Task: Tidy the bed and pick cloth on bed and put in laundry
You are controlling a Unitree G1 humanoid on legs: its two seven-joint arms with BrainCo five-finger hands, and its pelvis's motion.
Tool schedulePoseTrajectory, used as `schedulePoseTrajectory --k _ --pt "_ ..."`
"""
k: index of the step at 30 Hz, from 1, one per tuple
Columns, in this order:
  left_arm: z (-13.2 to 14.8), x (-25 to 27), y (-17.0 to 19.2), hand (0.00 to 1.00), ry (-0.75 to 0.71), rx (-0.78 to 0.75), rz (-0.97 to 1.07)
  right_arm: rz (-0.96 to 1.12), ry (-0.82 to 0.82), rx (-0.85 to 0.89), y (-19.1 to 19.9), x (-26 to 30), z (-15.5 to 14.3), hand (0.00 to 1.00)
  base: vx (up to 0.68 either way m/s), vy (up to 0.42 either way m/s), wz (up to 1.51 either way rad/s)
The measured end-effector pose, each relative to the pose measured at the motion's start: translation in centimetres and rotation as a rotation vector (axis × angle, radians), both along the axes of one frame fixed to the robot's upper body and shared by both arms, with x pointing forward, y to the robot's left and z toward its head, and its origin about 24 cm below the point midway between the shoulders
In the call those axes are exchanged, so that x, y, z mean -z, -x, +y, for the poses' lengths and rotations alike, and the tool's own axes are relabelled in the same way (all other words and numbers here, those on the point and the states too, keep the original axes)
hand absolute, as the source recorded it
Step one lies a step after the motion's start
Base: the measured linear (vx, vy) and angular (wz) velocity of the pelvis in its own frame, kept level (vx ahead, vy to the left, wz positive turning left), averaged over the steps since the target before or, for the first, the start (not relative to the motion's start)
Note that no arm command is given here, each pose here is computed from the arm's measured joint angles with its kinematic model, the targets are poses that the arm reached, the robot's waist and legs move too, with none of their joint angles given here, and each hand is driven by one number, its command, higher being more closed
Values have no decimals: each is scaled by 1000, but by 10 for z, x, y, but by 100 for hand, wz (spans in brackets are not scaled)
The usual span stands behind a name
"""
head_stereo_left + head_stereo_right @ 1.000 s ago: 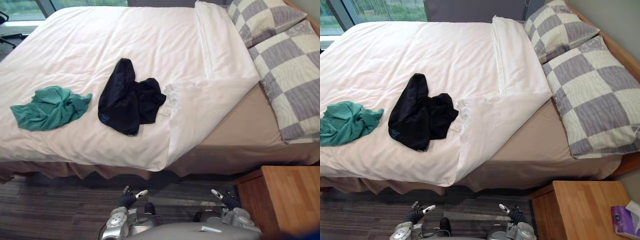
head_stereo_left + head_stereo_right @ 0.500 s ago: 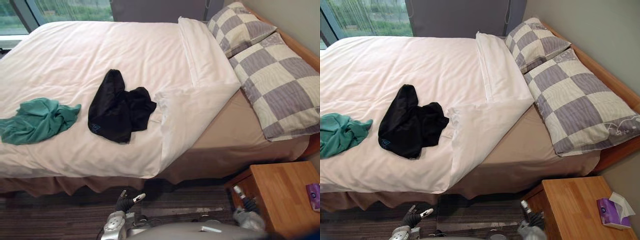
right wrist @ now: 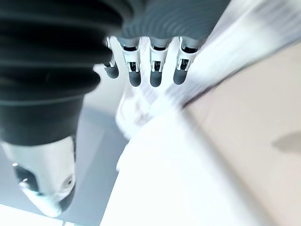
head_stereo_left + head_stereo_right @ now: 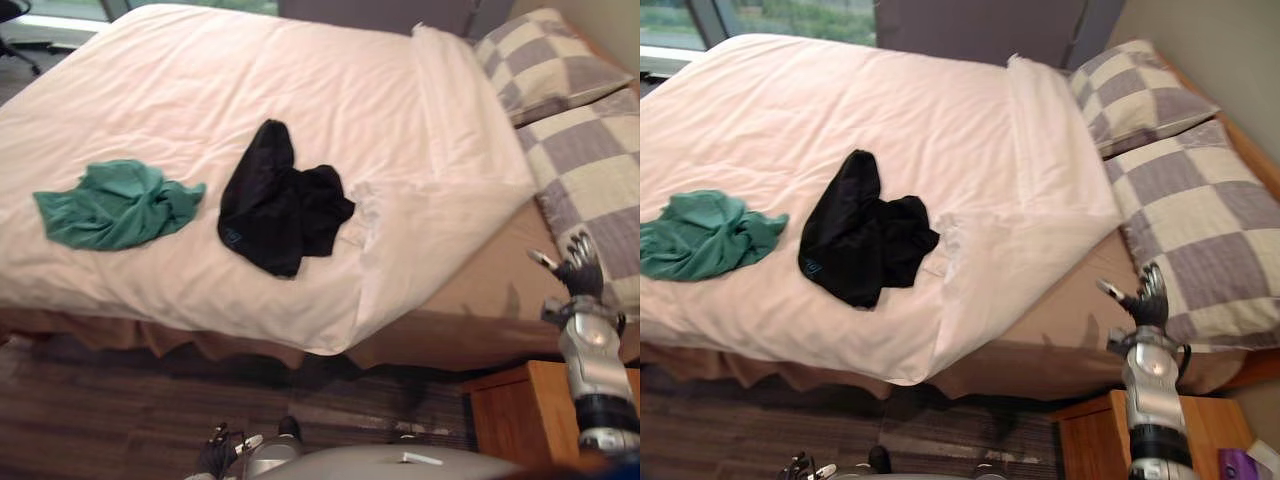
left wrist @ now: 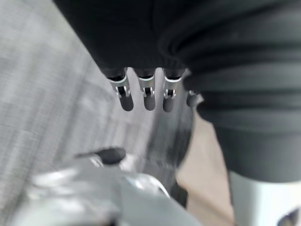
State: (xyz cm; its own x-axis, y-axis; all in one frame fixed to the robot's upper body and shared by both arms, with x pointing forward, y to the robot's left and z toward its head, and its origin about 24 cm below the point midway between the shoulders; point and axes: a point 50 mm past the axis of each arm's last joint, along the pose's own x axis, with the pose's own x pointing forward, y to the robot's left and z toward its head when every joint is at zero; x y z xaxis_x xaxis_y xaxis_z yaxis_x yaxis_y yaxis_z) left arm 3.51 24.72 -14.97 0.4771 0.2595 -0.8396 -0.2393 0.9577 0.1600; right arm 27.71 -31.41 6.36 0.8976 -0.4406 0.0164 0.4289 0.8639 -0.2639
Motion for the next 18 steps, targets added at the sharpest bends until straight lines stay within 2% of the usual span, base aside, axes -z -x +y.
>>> schedulePoseTrajectory --k 5,10,18 --pt "8 -3 3 0 -25 -19 -5 -55 41 -111 -44 -39 21 0 34 9 32" --pt "17 -11 -21 0 -46 -26 -96 -145 181 -149 -82 -107 32 0 -58 -8 16" --pt "24 -28 -66 0 -85 13 -259 -249 450 -159 -103 -189 52 0 -65 9 8"
